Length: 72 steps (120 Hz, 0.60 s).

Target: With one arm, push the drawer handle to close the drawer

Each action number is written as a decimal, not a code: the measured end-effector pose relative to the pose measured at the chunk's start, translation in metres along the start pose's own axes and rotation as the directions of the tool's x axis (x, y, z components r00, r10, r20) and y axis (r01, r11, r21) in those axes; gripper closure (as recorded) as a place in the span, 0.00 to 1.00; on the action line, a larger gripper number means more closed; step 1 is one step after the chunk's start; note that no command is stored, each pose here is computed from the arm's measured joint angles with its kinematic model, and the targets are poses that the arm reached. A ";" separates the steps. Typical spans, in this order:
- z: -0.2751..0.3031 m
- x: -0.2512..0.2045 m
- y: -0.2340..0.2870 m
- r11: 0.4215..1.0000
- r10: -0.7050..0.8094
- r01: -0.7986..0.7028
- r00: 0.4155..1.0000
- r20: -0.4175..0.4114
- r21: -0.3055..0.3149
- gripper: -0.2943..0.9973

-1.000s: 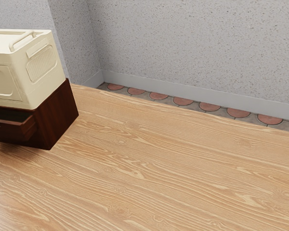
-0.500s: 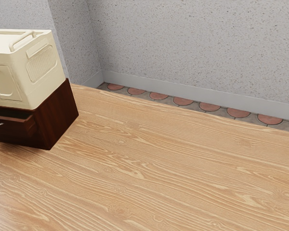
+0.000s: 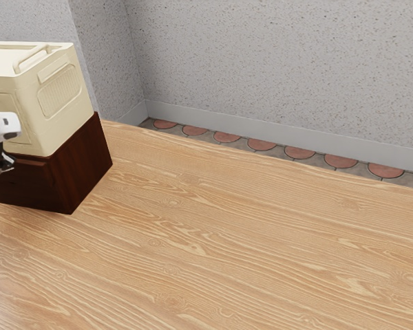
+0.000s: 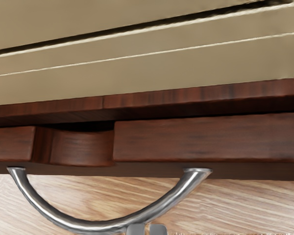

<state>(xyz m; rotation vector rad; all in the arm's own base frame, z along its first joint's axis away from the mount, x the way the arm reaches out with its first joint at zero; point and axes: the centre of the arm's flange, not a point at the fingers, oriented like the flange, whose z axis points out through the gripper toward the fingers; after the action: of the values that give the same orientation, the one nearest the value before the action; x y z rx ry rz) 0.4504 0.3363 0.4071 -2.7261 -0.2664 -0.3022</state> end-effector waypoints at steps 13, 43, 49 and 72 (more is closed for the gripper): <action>-0.017 0.005 0.009 0.997 -0.005 0.007 1.000 0.031 -0.070 0.84; -0.072 0.017 0.047 0.970 0.055 -0.028 0.993 0.107 -0.240 0.84; -0.093 0.025 0.056 0.964 0.078 -0.047 0.991 0.107 -0.260 0.84; -0.198 0.059 0.097 0.942 0.179 -0.157 0.983 0.049 -0.298 0.84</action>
<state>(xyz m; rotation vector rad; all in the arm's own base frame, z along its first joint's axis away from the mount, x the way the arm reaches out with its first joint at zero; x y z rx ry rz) 0.4948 0.1789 0.5660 -3.0335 -0.0054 -0.2037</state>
